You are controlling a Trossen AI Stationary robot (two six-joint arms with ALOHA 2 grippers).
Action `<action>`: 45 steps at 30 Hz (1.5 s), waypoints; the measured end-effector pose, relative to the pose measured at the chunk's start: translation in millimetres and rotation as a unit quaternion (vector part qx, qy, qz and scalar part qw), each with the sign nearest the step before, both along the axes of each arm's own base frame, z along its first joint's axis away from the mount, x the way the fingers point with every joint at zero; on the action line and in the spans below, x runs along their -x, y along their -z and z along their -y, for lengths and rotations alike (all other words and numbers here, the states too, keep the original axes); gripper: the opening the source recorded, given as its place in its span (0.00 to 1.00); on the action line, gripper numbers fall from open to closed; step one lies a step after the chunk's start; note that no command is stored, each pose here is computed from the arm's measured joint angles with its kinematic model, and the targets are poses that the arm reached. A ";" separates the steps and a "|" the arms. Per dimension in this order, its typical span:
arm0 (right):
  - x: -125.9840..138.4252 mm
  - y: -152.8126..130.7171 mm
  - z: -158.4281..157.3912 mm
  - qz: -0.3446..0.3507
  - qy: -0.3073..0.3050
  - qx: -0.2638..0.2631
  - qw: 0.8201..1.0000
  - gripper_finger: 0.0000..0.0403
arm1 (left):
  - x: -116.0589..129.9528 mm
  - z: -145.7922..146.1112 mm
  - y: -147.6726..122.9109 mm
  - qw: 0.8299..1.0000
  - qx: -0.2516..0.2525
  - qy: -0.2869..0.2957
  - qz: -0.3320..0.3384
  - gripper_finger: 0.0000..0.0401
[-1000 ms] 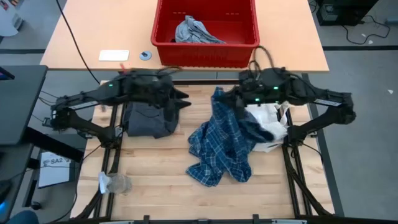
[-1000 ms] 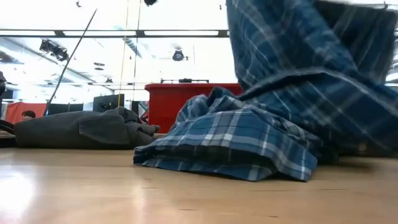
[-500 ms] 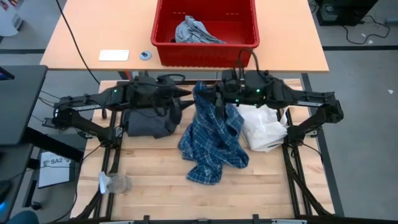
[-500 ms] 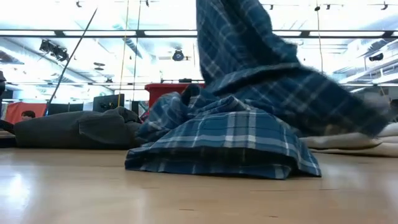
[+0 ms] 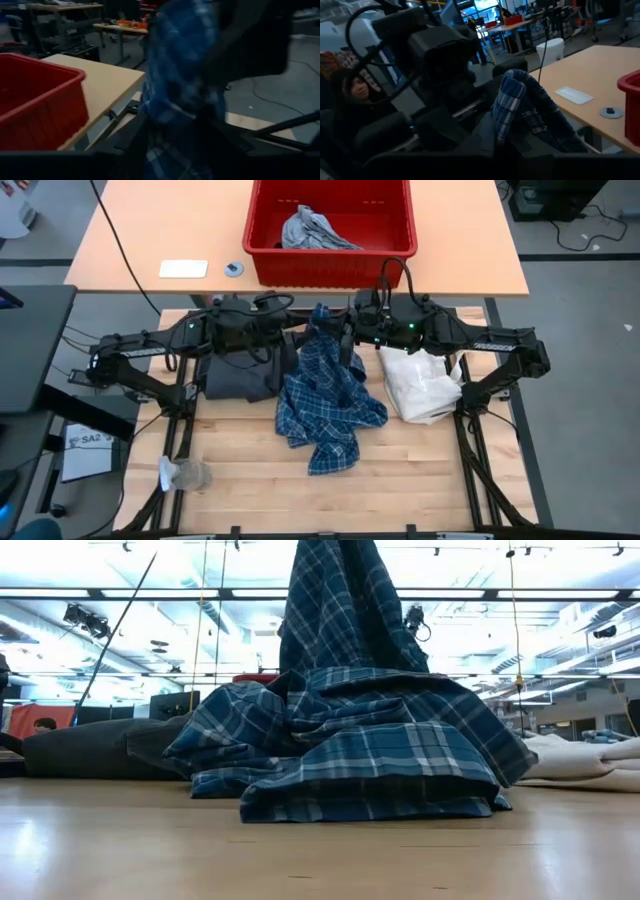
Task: Fold Laundry from Bin
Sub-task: Fold the plaid pants
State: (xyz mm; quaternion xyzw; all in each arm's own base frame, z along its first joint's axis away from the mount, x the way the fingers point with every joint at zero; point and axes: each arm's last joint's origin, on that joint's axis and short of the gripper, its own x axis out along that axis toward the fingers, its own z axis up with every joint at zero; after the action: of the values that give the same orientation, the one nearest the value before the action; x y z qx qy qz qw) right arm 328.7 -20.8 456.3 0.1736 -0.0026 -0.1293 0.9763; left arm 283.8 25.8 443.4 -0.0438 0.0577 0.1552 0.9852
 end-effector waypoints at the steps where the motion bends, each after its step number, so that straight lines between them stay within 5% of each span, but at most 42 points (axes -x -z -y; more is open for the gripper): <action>1: -0.6 0.6 1.3 -0.001 0.002 0.000 1.000 0.04 | -3.2 0.1 0.4 1.000 -0.003 0.007 0.005 0.37; 8: -2.8 5.3 10.3 -0.015 0.016 -0.002 1.000 0.12 | -3.8 1.0 0.2 1.000 0.004 0.027 0.008 0.03; 19: 36.4 -6.9 6.3 -0.076 -0.005 0.054 0.996 0.35 | 30.2 4.5 -16.6 0.997 0.053 0.040 -0.033 0.01; 27: 82.6 -2.2 -5.3 -0.183 -0.023 0.074 0.980 0.40 | 46.2 19.3 -48.7 0.987 0.023 0.159 0.012 0.00; 34: 108.5 53.2 -17.6 -0.217 -0.025 0.078 0.973 0.39 | 49.3 23.7 -53.5 0.985 0.040 0.169 0.016 0.00; 45: 119.2 189.6 -35.3 -0.294 -0.106 0.218 0.924 0.42 | 51.8 27.7 -54.4 0.981 0.070 0.181 0.021 0.00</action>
State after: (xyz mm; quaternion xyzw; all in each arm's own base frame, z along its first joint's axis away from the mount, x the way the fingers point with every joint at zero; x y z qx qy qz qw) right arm 209.5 14.5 266.7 -0.0905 0.2747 -0.0664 0.9550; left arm 232.1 -2.0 497.8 -0.1050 0.0549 -0.0309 0.9925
